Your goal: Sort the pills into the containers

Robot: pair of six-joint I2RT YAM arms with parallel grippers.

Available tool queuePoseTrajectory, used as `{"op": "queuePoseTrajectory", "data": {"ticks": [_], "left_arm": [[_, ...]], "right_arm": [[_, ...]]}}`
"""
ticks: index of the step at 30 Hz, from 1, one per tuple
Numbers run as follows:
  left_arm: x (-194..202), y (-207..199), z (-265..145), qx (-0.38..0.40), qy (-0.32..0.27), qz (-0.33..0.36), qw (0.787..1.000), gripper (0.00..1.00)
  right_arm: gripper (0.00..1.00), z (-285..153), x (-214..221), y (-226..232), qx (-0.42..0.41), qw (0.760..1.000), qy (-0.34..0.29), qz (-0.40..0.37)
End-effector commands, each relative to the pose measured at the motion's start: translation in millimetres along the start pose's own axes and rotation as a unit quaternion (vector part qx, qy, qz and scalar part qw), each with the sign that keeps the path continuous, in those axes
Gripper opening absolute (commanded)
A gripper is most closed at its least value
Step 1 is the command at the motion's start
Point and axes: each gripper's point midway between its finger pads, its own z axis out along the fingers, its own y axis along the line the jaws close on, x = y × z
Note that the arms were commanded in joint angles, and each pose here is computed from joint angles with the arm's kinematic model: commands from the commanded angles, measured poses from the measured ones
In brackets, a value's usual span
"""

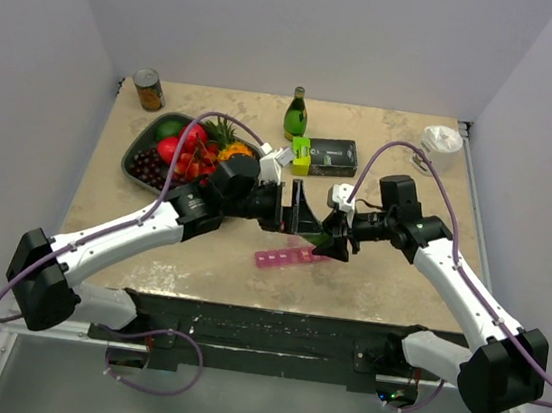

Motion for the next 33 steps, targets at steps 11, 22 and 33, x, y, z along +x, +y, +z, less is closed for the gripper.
{"op": "queuePoseTrajectory", "data": {"ticks": [11, 22, 33], "left_arm": [[16, 17, -54, 0.111, -0.134, 0.572, 0.802, 0.99], [-7, 4, -15, 0.146, -0.182, 0.686, 0.689, 0.97], [0, -19, -5, 0.217, -0.171, 0.669, 0.69, 0.81]], "right_arm": [[0.0, -2, -11, 10, -0.025, 0.998, -0.026, -0.044], [0.0, -3, -9, 15, -0.035, 0.997, -0.027, -0.057], [0.0, -2, -7, 15, -0.037, 0.997, -0.027, -0.057]]}}
